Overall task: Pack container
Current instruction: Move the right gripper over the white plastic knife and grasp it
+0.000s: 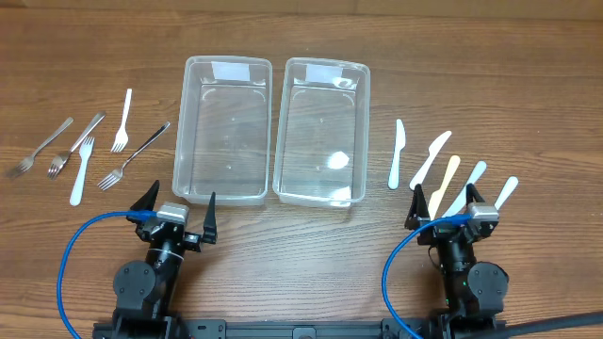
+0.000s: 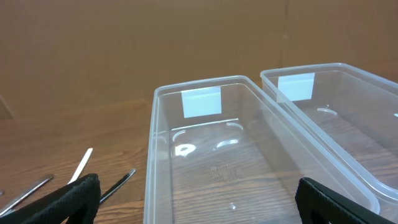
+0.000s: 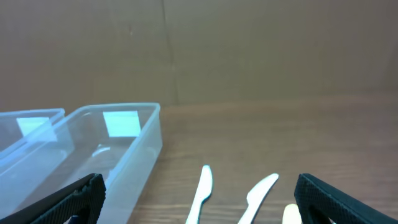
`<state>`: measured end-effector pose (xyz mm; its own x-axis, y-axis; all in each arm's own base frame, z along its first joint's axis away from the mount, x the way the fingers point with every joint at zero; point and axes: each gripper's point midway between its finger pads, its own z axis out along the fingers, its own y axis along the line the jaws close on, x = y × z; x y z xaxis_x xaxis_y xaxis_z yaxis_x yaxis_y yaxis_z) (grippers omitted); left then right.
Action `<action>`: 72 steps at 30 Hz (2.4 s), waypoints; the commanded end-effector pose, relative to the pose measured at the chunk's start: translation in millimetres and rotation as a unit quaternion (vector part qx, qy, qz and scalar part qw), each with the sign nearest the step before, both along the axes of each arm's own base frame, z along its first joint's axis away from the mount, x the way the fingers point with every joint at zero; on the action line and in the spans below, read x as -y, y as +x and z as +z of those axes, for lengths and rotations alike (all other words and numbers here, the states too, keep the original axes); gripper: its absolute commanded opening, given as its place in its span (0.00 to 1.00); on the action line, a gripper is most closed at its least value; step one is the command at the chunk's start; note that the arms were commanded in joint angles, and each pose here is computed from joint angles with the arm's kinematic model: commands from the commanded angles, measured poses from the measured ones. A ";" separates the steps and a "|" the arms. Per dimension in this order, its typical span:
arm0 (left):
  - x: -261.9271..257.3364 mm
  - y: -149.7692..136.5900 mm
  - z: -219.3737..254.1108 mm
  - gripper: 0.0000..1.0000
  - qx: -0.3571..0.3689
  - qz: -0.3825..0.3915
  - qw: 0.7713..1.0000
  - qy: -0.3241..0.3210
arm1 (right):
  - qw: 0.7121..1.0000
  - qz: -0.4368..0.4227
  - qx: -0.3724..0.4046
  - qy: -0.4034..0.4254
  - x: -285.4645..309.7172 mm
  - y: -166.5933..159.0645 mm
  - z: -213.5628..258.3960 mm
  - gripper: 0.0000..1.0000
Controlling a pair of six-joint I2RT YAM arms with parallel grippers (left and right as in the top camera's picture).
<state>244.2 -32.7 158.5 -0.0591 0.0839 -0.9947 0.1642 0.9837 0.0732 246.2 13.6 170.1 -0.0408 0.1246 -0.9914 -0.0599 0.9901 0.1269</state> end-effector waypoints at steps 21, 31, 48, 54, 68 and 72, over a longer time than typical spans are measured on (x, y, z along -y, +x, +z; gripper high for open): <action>-13.6 -7.6 71.8 1.00 -0.198 0.058 0.977 -0.062 | 0.885 -0.002 -0.463 0.052 -13.5 104.5 62.6 1.00; -13.8 -10.8 64.8 1.00 -0.213 0.059 0.973 -0.060 | 0.787 -0.035 -0.614 0.047 -10.0 137.6 -53.5 1.00; -13.2 -9.2 67.6 1.00 -0.209 0.061 0.973 -0.073 | 0.751 -0.010 -0.661 0.007 -26.4 153.8 -136.0 1.00; -12.9 -7.4 71.3 1.00 -0.200 0.060 0.975 -0.074 | 0.754 -0.023 -0.656 -0.026 -27.3 154.9 -136.7 1.00; -9.1 -7.4 72.2 1.00 -0.200 0.049 0.975 -0.078 | 0.739 -0.019 -0.673 -0.023 -29.8 153.0 -160.4 1.00; -9.1 -7.4 72.1 1.00 -0.200 0.049 0.975 -0.077 | 0.738 -0.013 -0.675 -0.017 -32.5 152.5 -160.8 1.00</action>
<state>235.6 -21.4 219.0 -0.4676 -0.0695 -0.8812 0.0468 0.9936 -0.1032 391.9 43.1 5.3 -0.9918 0.1228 -0.0345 0.1224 0.9924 0.0139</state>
